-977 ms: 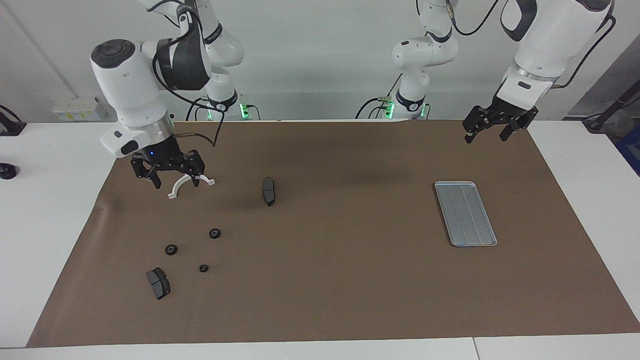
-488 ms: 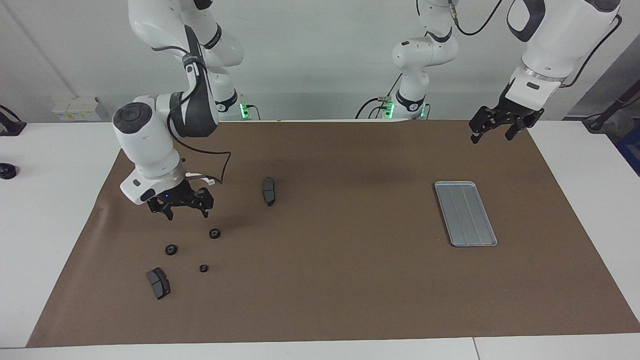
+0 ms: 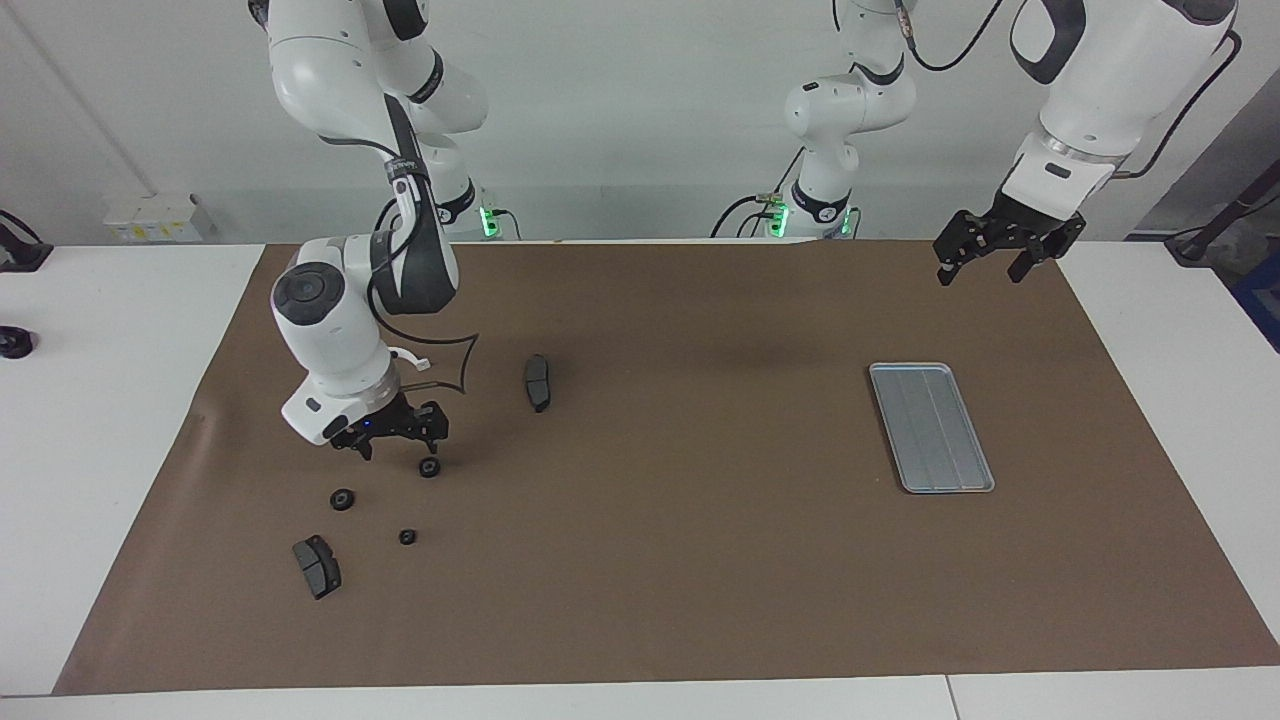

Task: Pick bearing gear from pile to tray
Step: 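Grasp the black bearing nearest the robot with the right gripper and lift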

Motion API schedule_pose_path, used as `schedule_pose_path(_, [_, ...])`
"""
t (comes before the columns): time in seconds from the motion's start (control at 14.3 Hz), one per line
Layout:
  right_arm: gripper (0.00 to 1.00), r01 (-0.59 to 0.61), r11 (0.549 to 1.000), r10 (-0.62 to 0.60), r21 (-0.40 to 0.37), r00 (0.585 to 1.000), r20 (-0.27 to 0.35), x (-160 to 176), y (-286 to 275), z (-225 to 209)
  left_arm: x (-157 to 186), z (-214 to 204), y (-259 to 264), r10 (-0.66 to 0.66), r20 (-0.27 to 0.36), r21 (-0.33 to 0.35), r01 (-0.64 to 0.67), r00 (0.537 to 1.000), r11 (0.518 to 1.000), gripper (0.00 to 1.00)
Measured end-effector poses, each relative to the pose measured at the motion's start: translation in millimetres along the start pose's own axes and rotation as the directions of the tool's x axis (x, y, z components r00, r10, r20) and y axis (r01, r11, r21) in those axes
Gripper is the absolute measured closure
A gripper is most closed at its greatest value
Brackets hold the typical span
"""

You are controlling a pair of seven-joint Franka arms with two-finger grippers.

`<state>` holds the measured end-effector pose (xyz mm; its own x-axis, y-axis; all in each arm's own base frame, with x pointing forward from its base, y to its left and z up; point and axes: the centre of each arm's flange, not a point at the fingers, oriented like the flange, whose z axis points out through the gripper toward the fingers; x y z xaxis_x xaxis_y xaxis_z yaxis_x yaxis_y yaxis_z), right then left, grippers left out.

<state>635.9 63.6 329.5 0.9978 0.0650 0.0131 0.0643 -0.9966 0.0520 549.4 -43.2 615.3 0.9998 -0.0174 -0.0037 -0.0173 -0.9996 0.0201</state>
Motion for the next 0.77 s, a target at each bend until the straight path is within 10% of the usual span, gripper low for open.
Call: schedule_pose_path(0.77, [0.39, -0.003, 0.999, 0.004, -0.039, 1.000, 0.019, -2, -7, 29, 0, 1, -10, -0.017, 0.001, 0.000, 0.017, 1.000, 1.000, 0.00])
